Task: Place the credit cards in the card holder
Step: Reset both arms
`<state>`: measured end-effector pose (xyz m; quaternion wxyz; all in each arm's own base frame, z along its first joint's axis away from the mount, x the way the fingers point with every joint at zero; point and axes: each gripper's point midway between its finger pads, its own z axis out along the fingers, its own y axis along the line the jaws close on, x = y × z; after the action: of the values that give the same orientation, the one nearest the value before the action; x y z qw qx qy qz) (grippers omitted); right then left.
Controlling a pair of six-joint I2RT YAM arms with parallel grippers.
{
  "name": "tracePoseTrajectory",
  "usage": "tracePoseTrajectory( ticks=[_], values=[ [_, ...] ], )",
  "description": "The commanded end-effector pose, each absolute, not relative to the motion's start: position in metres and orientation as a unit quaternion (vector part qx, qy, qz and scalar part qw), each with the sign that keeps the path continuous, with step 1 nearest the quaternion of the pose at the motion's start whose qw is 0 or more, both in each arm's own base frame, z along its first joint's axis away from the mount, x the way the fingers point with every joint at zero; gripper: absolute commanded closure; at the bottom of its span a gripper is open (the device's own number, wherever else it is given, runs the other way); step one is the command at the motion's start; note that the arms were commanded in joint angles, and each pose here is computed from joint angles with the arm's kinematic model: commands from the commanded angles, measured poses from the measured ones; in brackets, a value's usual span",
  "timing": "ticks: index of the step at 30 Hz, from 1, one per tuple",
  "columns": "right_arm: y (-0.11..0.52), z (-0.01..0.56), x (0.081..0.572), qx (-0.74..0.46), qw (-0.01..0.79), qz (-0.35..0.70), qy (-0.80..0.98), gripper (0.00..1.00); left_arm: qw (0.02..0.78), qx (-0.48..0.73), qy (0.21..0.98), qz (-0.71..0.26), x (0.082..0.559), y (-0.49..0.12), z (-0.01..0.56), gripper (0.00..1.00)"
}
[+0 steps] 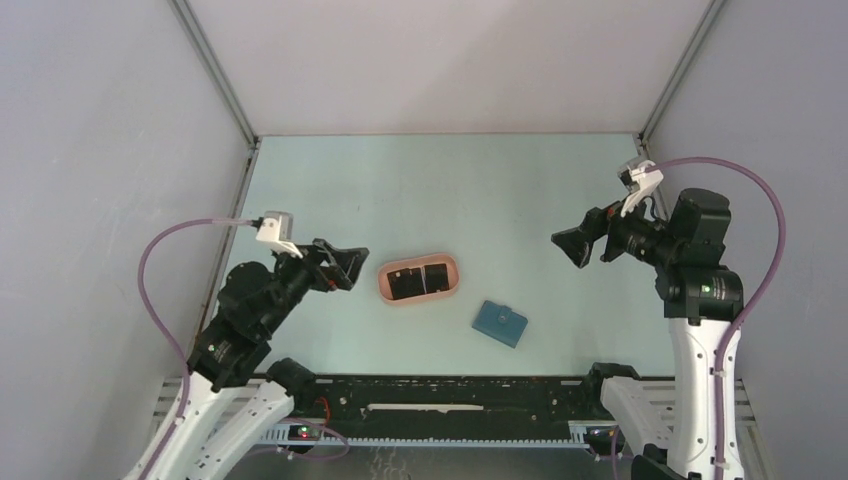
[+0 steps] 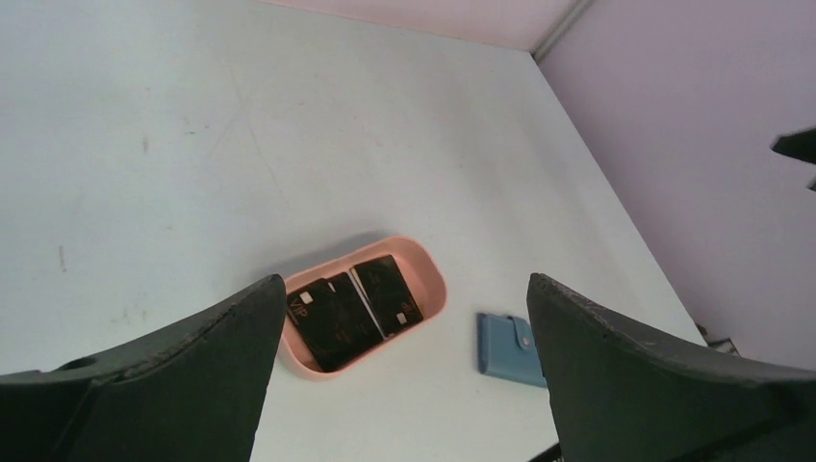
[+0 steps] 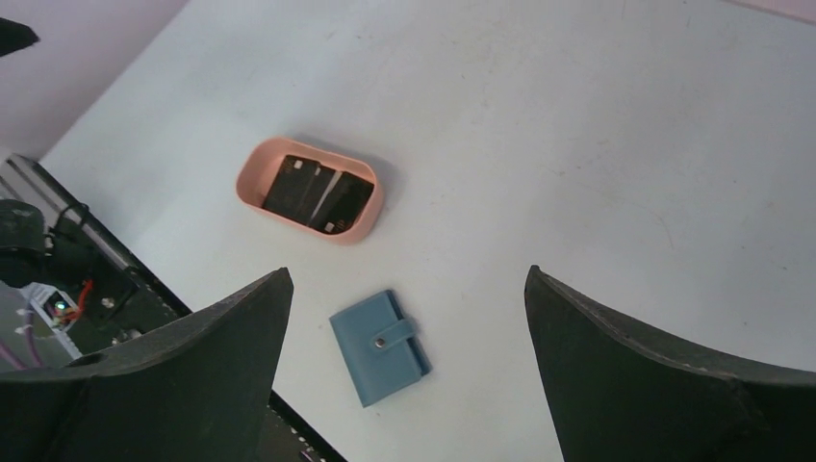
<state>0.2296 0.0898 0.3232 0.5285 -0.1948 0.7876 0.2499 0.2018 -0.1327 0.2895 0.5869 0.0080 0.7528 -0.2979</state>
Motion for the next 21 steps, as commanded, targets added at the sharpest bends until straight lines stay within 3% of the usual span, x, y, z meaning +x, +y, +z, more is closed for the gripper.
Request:
tracePoseTrajectory(
  ticks=[1,21],
  values=[
    [0.096,0.353,0.221,-0.178,0.546,0.274,0.771,0.00,0.577,0.011,0.743,-0.341,0.202,-0.132,0.309,0.00],
    [0.094,0.375,0.224,-0.154,0.547,0.291,0.770,0.00,0.583,0.013,0.746,-0.322,0.199,-0.105,0.333,0.00]
  ],
)
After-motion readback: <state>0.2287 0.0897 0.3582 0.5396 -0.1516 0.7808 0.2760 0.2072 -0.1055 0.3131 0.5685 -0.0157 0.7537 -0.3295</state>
